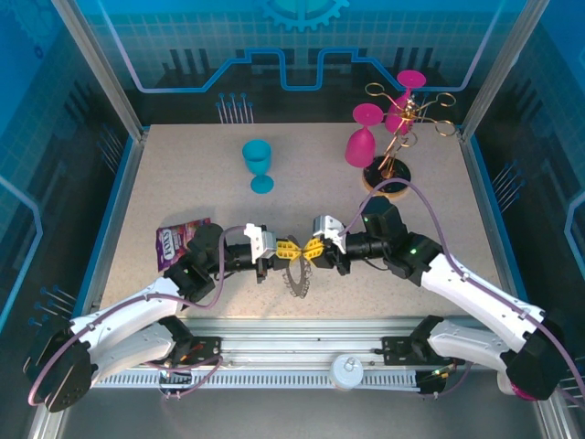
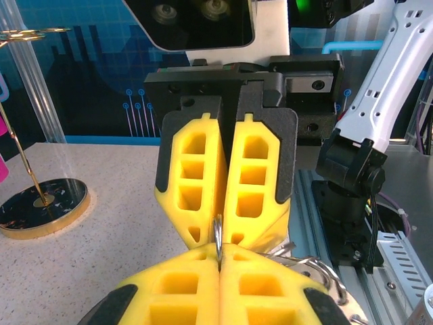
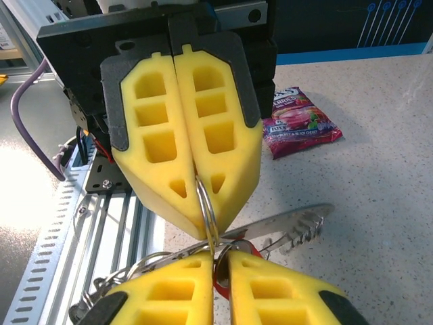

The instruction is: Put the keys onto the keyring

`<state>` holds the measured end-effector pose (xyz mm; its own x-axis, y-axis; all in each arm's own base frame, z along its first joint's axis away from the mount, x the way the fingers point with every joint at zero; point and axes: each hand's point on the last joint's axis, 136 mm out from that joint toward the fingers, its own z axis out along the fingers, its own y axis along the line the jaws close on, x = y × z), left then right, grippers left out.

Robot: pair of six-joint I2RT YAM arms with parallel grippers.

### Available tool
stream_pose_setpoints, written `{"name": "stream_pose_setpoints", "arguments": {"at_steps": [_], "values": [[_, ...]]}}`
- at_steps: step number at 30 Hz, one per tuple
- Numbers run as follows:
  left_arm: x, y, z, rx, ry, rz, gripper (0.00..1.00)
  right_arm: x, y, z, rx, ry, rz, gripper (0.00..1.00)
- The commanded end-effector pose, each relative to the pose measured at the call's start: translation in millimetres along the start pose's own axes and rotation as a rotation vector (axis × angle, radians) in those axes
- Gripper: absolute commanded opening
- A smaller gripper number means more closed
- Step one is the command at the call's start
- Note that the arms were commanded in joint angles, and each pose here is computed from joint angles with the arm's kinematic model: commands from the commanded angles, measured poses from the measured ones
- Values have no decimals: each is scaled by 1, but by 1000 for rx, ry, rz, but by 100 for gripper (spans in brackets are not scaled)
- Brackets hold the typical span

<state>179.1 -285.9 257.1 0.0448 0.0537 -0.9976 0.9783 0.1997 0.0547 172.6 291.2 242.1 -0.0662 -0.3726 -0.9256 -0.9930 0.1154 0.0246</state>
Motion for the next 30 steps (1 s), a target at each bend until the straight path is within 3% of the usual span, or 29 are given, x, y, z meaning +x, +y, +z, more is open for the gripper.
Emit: {"name": "stream_pose_setpoints", "arguments": {"at_steps": [1, 6, 8, 14, 21, 24, 30], "values": [[-15, -7, 0, 36, -62, 24, 0, -8, 9, 9, -44, -39, -11, 12], [-16, -5, 0, 28, -68, 29, 0, -4, 6, 10, -15, -24, -4, 15], [-16, -5, 0, 23, -70, 34, 0, -1, 0, 5, 33, -17, 1, 23], [-15, -5, -1, 23, -70, 37, 0, 18, -8, -6, 107, 3, 23, 37], [-16, -5, -1, 21, -73, 37, 0, 19, -3, 1, 75, -14, 10, 41], [-17, -5, -1, 23, -75, 36, 0, 16, -4, 3, 76, -23, 5, 36], [-16, -5, -2, 11, -69, 35, 0, 13, -9, 0, 111, -30, -14, 11]]}}
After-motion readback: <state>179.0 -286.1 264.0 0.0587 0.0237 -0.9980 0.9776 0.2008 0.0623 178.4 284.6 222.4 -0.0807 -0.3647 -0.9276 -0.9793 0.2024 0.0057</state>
